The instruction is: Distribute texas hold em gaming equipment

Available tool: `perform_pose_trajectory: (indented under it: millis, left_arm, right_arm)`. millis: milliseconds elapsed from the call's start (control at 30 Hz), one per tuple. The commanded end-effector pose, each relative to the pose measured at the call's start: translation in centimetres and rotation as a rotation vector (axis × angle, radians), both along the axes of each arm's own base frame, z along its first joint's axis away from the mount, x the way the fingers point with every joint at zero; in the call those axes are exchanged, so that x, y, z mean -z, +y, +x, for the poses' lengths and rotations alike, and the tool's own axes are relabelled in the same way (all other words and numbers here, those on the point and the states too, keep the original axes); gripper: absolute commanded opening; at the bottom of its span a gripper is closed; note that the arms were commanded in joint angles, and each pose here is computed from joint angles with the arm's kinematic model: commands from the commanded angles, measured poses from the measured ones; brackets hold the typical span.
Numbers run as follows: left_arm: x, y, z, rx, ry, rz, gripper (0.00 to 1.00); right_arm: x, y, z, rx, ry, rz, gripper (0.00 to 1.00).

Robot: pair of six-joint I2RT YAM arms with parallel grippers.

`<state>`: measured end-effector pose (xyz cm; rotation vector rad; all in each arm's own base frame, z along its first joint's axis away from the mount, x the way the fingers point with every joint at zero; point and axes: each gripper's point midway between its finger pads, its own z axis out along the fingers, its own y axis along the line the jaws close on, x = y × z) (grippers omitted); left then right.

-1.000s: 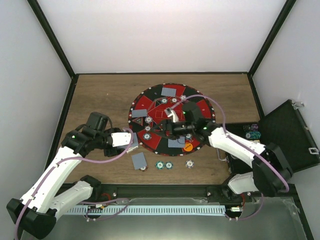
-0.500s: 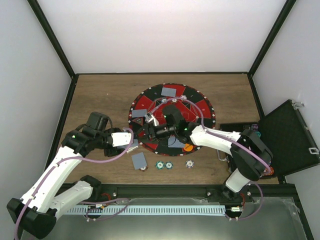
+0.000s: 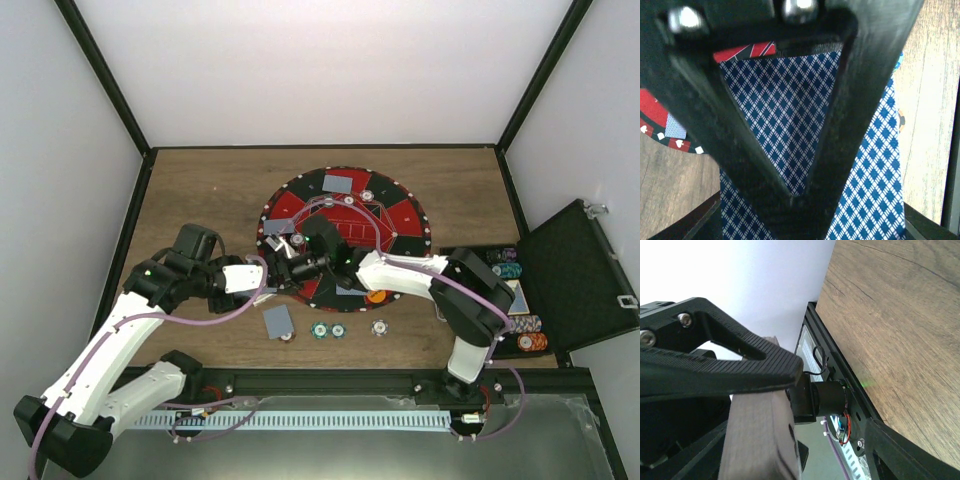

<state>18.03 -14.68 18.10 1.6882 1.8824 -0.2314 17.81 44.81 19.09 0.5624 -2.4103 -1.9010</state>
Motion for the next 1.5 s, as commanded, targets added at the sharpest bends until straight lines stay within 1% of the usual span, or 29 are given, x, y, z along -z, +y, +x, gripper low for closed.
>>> perform_pose_trajectory:
  millis: [0, 167, 400, 500, 667, 867, 1000, 1233, 1333, 1467]
  left_arm:
    - [-1.2, -0.4, 0.1, 0.015, -0.025, -0.026, 0.05]
    - [-1.3, -0.3, 0.1, 0.013, -0.032, -0.023, 0.05]
    - [-1.3, -0.3, 0.1, 0.014, -0.036, -0.023, 0.05]
    - [-1.3, -0.3, 0.1, 0.014, -0.036, -0.024, 0.05]
    - [-1.2, -0.3, 0.1, 0.015, -0.033, -0.027, 0.05]
    - [-1.2, -0.3, 0.1, 0.014, -0.036, -0.026, 0.05]
    - [-1.2, -0.3, 0.1, 0.013, -0.036, -0.027, 0.05]
    - [-1.1, -0.2, 0.1, 0.01, -0.034, -0.023, 0.05]
    - [-1.1, -0.2, 0.1, 0.01, -0.034, -0.02, 0.05]
    - [-1.2, -0.1, 0.1, 0.006, -0.04, -0.017, 0.05]
  right_arm:
    - [-1.6, 1.6, 0.1, -0.027, -0.021, 0.049, 0.68]
    - [-0.8, 1.4, 0.8, -0.001, -0.015, 0.023, 0.65]
    - [1.4, -2.1, 1.5, 0.064, 0.006, -0.033, 0.6]
    - [1.5, -3.3, 1.4, 0.083, 0.009, -0.039, 0.56]
    - [-0.2, -4.0, 1.2, 0.097, -0.013, -0.011, 0.46]
    - [-1.8, -4.6, 1.2, 0.116, -0.037, -0.003, 0.24]
    - [-1.3, -6.0, 1.7, 0.144, -0.052, -0.051, 0.14]
    - [-2.2, -8.5, 3.0, 0.186, -0.078, -0.065, 0.03]
    - [-2.6, -9.3, 4.2, 0.205, -0.088, -0.066, 0.01]
    - [-2.7, -10.3, 6.4, 0.23, -0.088, -0.056, 0.01]
